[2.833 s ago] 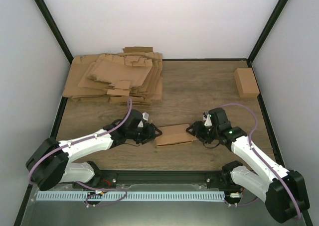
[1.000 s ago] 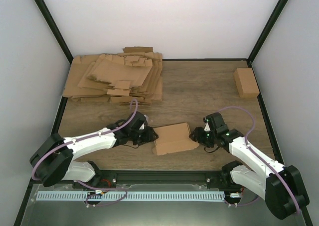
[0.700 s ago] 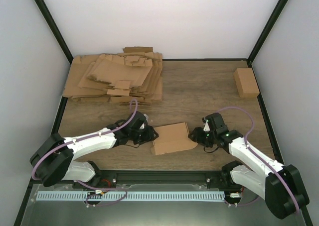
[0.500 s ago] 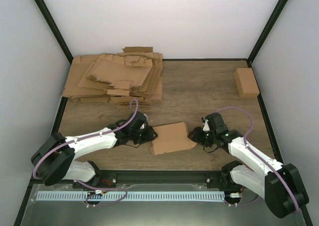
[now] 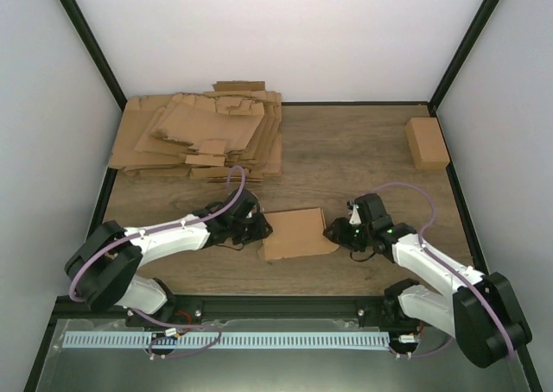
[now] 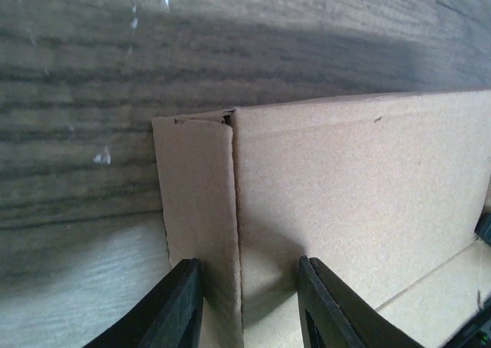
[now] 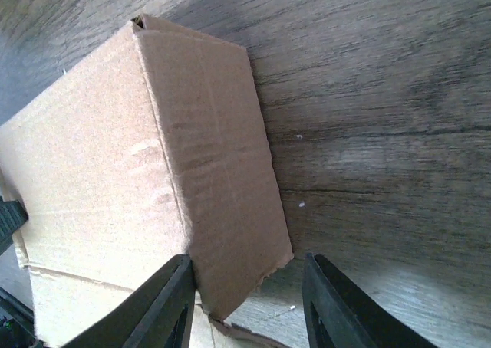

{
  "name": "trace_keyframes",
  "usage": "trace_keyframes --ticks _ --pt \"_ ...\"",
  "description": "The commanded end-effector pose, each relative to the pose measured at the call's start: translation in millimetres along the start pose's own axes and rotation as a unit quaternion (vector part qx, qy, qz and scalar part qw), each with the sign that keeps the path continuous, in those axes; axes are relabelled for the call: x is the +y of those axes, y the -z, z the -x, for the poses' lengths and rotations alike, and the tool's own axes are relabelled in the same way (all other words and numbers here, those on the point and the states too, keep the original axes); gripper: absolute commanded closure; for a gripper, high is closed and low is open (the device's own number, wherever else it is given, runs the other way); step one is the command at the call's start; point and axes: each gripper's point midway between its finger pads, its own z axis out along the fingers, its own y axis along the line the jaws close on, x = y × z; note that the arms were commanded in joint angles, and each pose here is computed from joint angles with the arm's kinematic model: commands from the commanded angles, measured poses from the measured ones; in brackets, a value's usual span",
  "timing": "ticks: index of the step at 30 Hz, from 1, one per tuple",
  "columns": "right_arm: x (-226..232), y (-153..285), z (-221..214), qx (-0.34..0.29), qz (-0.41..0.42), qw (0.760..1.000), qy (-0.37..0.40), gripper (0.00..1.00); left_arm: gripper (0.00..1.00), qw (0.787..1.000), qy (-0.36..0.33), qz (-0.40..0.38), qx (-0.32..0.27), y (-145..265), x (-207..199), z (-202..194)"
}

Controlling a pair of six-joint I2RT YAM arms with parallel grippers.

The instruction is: Fold the paper box

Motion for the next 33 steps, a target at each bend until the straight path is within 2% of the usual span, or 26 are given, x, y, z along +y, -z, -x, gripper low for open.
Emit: trace_keyframes --ticks 1,7,11,15,26,29,31,33 --pt "3.0 -3.3 9.9 -0.011 -0.009 1.0 0.01 0.59 0.64 1.0 -0.009 0.002 -0.019 -3.8 -8.6 17.4" --pt "8.2 -3.2 25.6 -0.033 -0.017 0.999 0.028 0.59 0.61 1.0 -0.012 0.009 -0.026 -7.0 -6.2 31.1" --pt "8.4 -4.2 30.1 -0.036 -0.024 0.998 0.039 0.52 0.49 0.999 -0.018 0.019 -0.035 -7.5 -3.3 38.4" --pt "5.0 -2.0 33.3 -0.042 -0.038 0.997 0.045 0.46 0.45 0.999 -0.026 0.025 -0.041 -6.3 -3.4 42.8" --pt "14.0 23.0 47.5 -0.092 -0.044 0.992 0.071 0.16 0.29 0.994 -0.058 0.05 -0.077 32.7 3.9 45.4" --pt "18.4 28.9 51.6 -0.099 -0.044 0.991 0.078 0.05 0.24 0.993 -0.069 0.049 -0.081 43.6 5.9 41.5" --pt "21.5 32.0 53.9 -0.103 -0.044 0.99 0.082 0.0 0.17 0.992 -0.076 0.036 -0.09 54.3 3.0 39.9" --pt "24.7 34.9 56.7 -0.108 -0.041 0.99 0.085 0.0 0.02 0.991 -0.076 0.029 -0.102 65.1 1.2 40.3"
